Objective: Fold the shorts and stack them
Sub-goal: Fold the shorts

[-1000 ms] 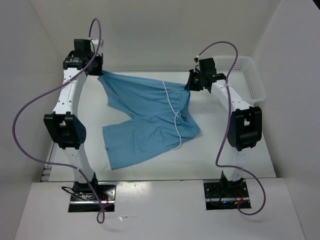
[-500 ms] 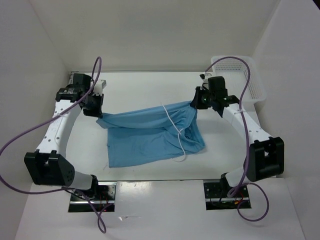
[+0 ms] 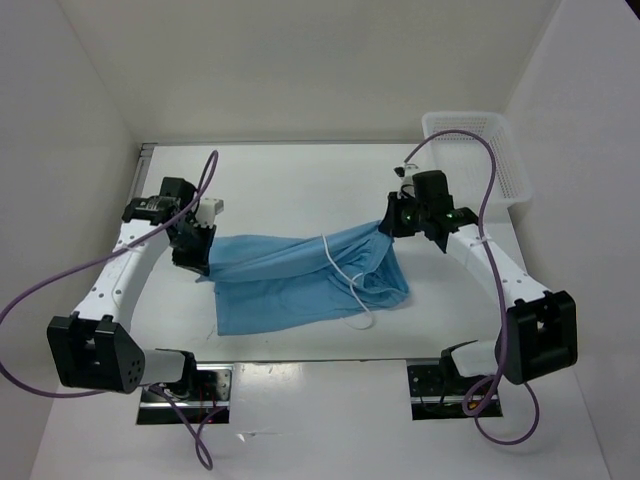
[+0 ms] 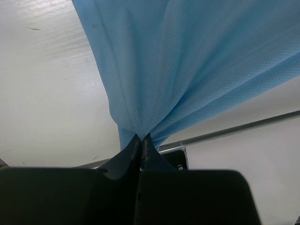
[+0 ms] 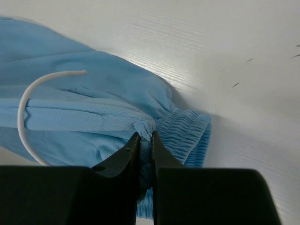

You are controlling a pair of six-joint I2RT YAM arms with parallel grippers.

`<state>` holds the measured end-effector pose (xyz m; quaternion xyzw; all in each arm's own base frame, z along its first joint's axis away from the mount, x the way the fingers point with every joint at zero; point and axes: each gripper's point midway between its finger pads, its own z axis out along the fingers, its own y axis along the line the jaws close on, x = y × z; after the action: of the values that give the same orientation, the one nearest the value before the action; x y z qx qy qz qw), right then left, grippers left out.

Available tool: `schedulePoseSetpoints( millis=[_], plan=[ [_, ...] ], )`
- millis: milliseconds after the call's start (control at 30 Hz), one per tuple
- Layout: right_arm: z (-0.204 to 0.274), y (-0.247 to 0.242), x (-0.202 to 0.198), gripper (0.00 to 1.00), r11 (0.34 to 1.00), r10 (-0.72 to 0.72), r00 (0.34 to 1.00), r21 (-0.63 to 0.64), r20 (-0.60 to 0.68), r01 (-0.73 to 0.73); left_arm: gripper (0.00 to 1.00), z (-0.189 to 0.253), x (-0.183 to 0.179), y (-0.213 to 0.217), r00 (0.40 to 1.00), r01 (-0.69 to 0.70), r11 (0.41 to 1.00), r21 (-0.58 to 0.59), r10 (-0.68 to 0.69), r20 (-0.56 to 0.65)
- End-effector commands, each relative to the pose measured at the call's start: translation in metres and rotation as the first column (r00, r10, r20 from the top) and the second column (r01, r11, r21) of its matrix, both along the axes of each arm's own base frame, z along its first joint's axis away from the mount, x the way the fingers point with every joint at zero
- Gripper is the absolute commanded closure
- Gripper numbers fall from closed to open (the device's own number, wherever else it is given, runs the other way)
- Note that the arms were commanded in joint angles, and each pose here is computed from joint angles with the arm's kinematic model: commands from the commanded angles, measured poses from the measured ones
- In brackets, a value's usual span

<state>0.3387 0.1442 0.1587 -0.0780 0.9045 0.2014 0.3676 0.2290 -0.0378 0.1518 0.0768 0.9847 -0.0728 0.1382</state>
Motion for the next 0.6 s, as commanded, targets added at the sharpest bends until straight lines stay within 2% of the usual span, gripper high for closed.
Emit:
schedulePoseSetpoints(
  millis=[0,33,67,233,267,333,400,433,500,533,567],
  plan=[
    [0.015,-0.011,0.005,1.00,0.998,-0.042,0.996,-0.048,0.077,0.046,1.00,0.003,-0.005,0.001,1.000,0.008,1.000,0.009,-0.008,0.020],
    [0.007,-0.011,0.010,1.00,0.996,-0.059,0.997,-0.059,0.054,0.062,1.00,0.001,-0.001,0.002,1.000,0.005,1.000,0.019,-0.005,0.023],
    [0.017,-0.010,0.021,1.00,0.996,-0.066,0.994,-0.055,0.083,0.071,1.00,-0.003,0.003,0.004,1.000,0.001,1.000,0.031,-0.002,0.016],
    [0.034,0.001,0.080,1.00,0.995,-0.070,0.984,-0.062,0.163,0.081,1.00,0.017,0.069,0.008,0.987,-0.022,0.998,0.062,0.012,0.162],
    [0.015,0.002,0.095,1.00,0.992,-0.083,0.988,-0.087,0.131,0.095,1.00,0.023,0.089,0.010,0.983,-0.035,0.998,0.060,0.024,0.183],
    [0.023,0.006,0.122,1.00,0.990,-0.090,0.982,-0.091,0.165,0.106,1.00,0.020,0.115,0.014,0.980,-0.052,0.996,0.068,0.038,0.193],
    [-0.006,0.006,0.140,1.00,0.987,-0.097,0.990,-0.115,0.106,0.109,1.00,0.020,0.136,0.013,0.975,-0.054,0.996,0.065,0.039,0.220],
    [0.005,0.010,0.154,1.00,0.988,-0.098,0.986,-0.103,0.135,0.112,1.00,0.018,0.152,0.013,0.974,-0.055,0.996,0.065,0.039,0.223],
    [-0.015,0.005,0.166,0.90,0.983,-0.118,0.988,-0.130,0.099,0.131,1.00,0.016,0.169,0.012,0.972,-0.055,0.996,0.064,0.039,0.233],
    [-0.011,0.000,0.173,0.78,0.981,-0.131,0.985,-0.126,0.110,0.144,1.00,0.015,0.183,0.011,0.971,-0.056,0.996,0.063,0.039,0.238],
    [-0.016,-0.005,0.177,0.53,0.980,-0.143,0.984,-0.127,0.107,0.156,1.00,0.013,0.189,0.008,0.971,-0.046,0.998,0.046,0.034,0.235]
  ],
)
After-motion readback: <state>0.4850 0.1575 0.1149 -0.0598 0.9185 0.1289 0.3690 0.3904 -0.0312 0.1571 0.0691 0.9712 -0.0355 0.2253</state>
